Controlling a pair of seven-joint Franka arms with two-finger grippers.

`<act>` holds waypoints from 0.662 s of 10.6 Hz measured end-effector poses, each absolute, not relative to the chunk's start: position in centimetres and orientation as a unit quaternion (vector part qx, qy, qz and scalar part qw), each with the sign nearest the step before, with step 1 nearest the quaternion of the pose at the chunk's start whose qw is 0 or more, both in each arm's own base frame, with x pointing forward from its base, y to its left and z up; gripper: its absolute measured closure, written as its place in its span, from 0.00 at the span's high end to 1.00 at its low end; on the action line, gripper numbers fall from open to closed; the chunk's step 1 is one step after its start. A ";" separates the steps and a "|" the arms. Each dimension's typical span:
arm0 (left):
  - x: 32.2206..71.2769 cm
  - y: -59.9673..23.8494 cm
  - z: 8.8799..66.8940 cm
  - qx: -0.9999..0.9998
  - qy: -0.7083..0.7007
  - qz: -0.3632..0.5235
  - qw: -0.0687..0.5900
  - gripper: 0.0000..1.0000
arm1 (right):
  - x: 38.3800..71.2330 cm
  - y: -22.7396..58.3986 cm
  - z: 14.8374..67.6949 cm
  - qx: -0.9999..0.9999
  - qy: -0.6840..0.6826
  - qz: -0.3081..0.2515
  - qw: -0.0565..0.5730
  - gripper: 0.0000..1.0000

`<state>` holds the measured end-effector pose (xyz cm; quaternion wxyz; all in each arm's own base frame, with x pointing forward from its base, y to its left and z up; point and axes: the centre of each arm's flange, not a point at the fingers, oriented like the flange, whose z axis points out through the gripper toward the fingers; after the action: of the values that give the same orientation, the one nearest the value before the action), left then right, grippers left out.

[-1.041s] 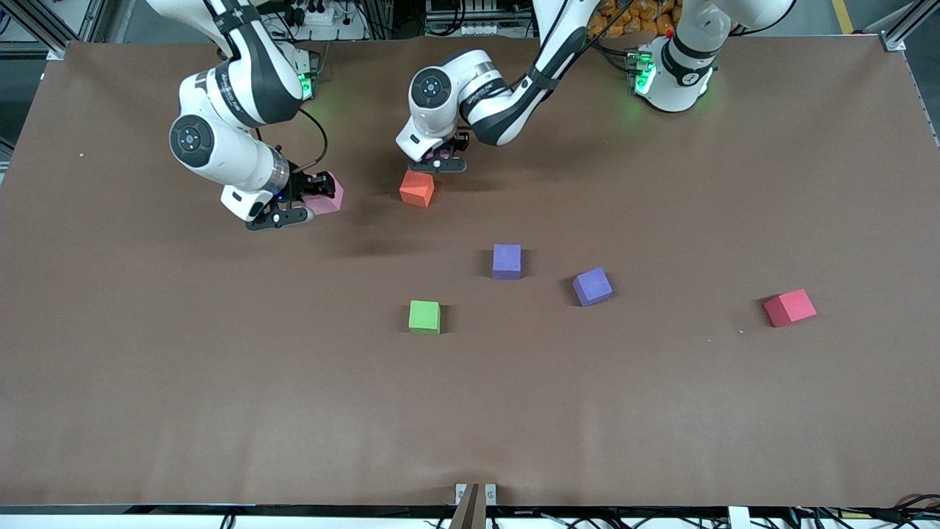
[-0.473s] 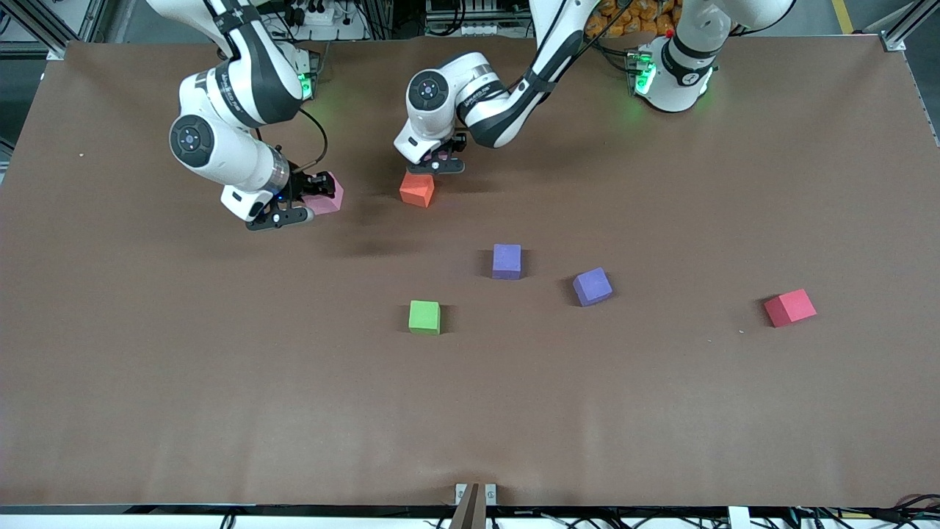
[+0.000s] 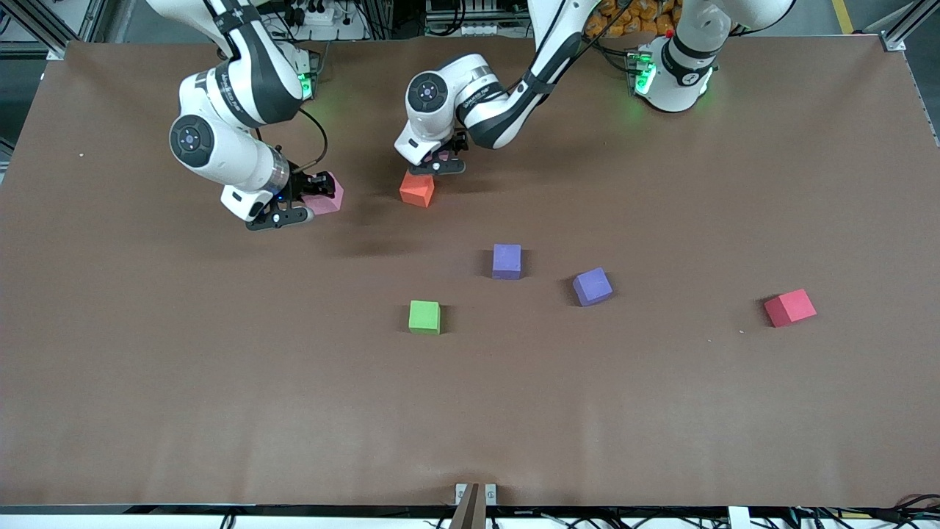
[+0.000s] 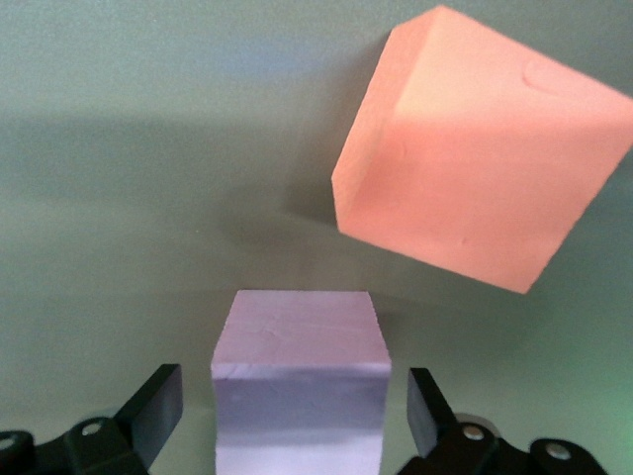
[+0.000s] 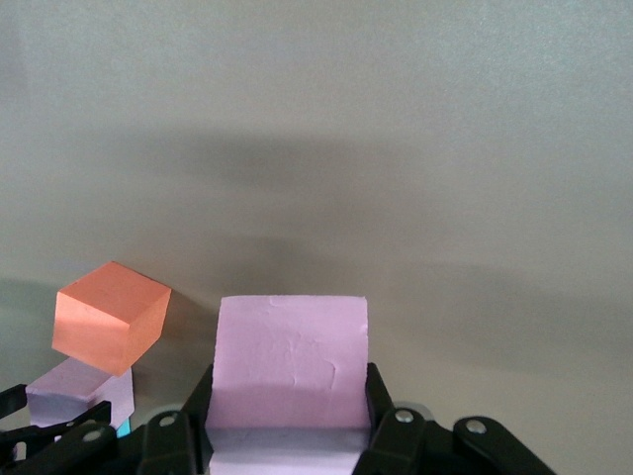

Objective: Arrange blocks into number 1

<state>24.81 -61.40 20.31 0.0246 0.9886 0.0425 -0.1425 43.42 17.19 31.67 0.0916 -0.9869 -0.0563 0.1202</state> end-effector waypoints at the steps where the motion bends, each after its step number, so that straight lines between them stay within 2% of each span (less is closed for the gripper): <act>1: 25.4 -61.5 20.7 0.989 0.051 -0.138 0.028 1.00 | 43.4 17.2 31.7 -0.987 -0.056 0.120 0.092 0.59; 5: 31.4 -61.3 25.1 0.991 0.063 -0.110 0.038 1.00 | 43.5 17.3 32.2 -0.987 -0.058 0.114 0.093 0.59; 7: 31.6 -61.9 26.3 0.993 -0.002 -0.102 0.053 1.00 | 43.5 17.5 32.4 -0.988 -0.052 0.113 0.093 0.59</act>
<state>31.57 -61.89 26.33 0.0531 0.9934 -0.0025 -0.1016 43.49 17.46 32.42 0.0926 -0.9879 -0.0522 0.1130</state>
